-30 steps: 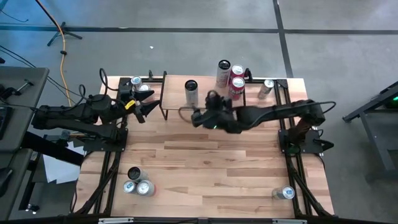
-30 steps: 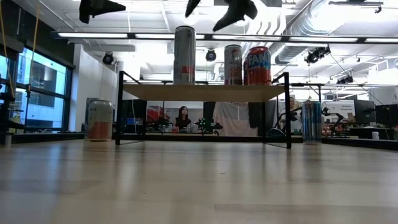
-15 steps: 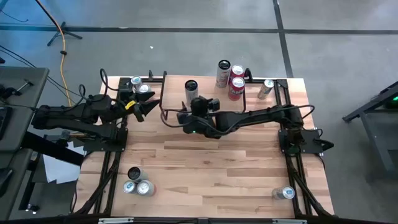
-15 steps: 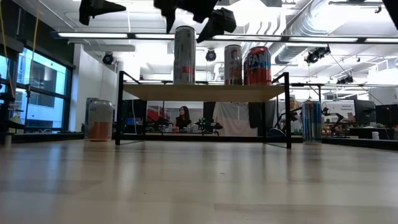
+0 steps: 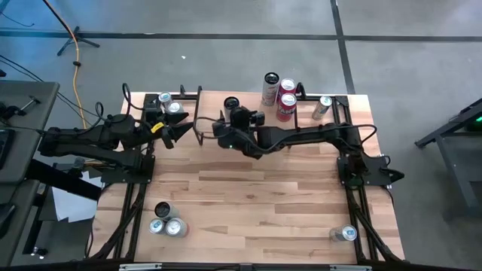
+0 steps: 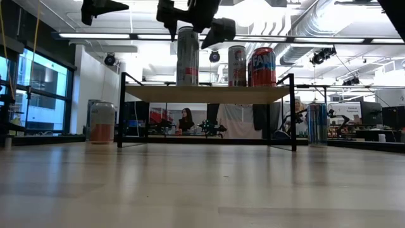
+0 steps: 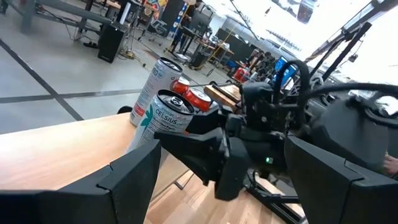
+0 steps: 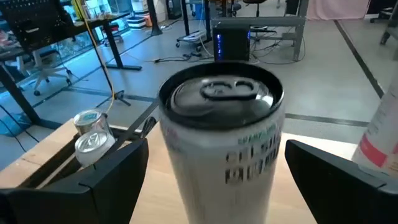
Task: Place canned beverage on shelf
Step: Put the top white-pink soda can on the shelf aligned with the white-pink soda can
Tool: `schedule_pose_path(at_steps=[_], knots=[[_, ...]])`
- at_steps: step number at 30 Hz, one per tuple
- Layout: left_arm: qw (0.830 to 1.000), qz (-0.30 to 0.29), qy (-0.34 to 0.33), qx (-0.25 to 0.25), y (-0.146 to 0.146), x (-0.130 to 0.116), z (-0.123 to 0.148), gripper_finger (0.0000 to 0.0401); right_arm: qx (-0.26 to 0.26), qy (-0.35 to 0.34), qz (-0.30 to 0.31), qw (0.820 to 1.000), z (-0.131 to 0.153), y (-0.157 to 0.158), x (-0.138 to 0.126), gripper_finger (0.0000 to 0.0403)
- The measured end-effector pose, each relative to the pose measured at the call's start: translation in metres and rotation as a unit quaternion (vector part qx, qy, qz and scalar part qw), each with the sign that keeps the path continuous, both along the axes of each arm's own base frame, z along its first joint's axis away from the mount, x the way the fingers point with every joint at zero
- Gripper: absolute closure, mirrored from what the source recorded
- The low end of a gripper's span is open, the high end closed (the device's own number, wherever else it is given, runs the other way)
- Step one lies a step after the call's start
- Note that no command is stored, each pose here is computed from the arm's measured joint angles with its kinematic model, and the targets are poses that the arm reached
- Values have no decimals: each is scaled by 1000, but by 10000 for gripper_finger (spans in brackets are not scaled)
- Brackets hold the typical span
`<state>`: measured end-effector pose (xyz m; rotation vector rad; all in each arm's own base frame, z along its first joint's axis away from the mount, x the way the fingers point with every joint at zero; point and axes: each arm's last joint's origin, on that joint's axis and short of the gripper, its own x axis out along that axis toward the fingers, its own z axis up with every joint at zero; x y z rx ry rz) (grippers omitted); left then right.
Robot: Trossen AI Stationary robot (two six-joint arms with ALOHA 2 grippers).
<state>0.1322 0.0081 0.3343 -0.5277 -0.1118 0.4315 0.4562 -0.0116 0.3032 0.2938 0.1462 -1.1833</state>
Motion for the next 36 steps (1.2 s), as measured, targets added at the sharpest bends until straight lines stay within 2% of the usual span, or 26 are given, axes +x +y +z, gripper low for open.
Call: schedule_pose_path(at_steps=[6,12,15,19,20,24,30,33,36], knots=[[1000,-4,2,1,0,0,0,98,22,-12,13,1000,1,-14,2,38],[1000,-13,3,2,-1,0,0,98,17,2,9,1000,0,-23,1,48],[1000,-13,4,2,-1,0,-1,98,19,15,20,1000,0,-26,2,83],[1000,-13,3,2,-1,-1,0,98,22,35,42,998,0,-28,2,160],[1000,-13,1,2,-1,-1,0,98,20,44,51,998,0,-28,2,169],[1000,-13,-1,2,-1,-2,1,98,5,106,107,989,7,-30,0,168],[1000,-15,-3,0,-1,-3,1,98,7,168,225,960,19,-46,-8,168],[1000,-24,-5,0,-1,-3,1,98,11,165,275,947,23,-59,-18,168],[999,-32,-6,0,-2,-4,2,98,17,126,331,935,23,-71,-33,168]])
